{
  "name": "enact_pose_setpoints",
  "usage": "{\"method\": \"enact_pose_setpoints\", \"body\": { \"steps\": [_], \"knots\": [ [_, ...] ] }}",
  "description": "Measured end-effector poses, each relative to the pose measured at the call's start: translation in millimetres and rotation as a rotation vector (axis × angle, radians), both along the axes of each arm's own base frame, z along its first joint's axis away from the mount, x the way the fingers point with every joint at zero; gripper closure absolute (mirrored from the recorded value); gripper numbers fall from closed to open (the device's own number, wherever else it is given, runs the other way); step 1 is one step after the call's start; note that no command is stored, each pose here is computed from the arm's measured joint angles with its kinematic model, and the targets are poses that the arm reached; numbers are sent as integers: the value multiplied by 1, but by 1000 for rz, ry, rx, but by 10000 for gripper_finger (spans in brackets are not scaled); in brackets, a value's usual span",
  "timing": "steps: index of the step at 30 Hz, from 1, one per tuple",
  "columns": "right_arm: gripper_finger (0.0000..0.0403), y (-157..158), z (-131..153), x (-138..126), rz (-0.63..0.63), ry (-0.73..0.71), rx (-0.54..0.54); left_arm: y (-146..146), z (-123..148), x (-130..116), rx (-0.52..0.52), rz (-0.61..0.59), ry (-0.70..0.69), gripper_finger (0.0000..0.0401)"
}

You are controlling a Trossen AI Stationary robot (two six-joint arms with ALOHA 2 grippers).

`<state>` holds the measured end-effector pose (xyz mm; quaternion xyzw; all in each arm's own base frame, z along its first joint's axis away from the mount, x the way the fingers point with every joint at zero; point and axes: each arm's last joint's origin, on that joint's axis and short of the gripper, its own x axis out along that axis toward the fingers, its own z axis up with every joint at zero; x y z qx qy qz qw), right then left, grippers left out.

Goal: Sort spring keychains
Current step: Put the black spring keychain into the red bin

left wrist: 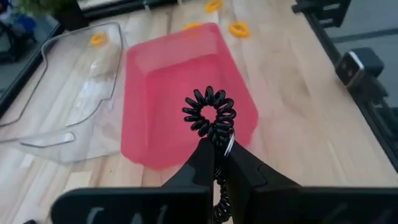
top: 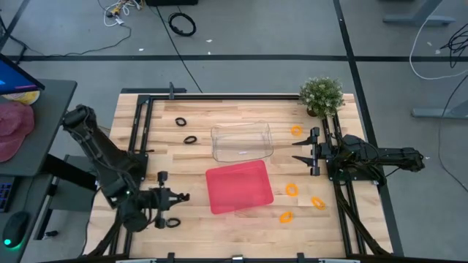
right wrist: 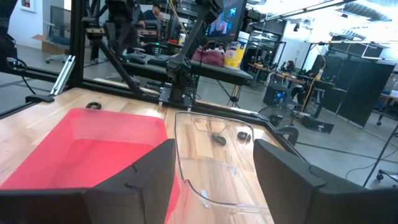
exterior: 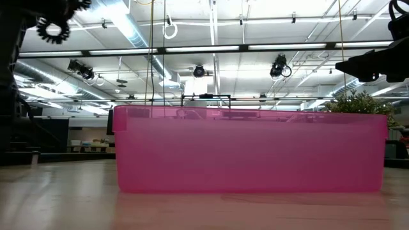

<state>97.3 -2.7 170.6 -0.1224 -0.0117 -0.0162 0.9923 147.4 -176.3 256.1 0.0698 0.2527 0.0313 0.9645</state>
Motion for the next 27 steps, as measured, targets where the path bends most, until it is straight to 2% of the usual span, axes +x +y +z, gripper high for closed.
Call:
{"method": "enact_pose_setpoints", "body": {
  "steps": [4,8,14,21,27],
  "knots": [
    [181,0,0,0,0,0,0,-3,4,-4,-8,-29,-23,385],
    [181,0,0,0,0,0,0,-10,2,-14,37,-89,-15,385],
    [181,0,0,0,0,0,0,-9,3,-15,60,-70,-35,385],
    [181,0,0,0,0,0,0,4,0,5,29,-84,64,386],
    [181,0,0,0,0,0,0,22,-1,29,-82,-146,192,387]
  ]
}}
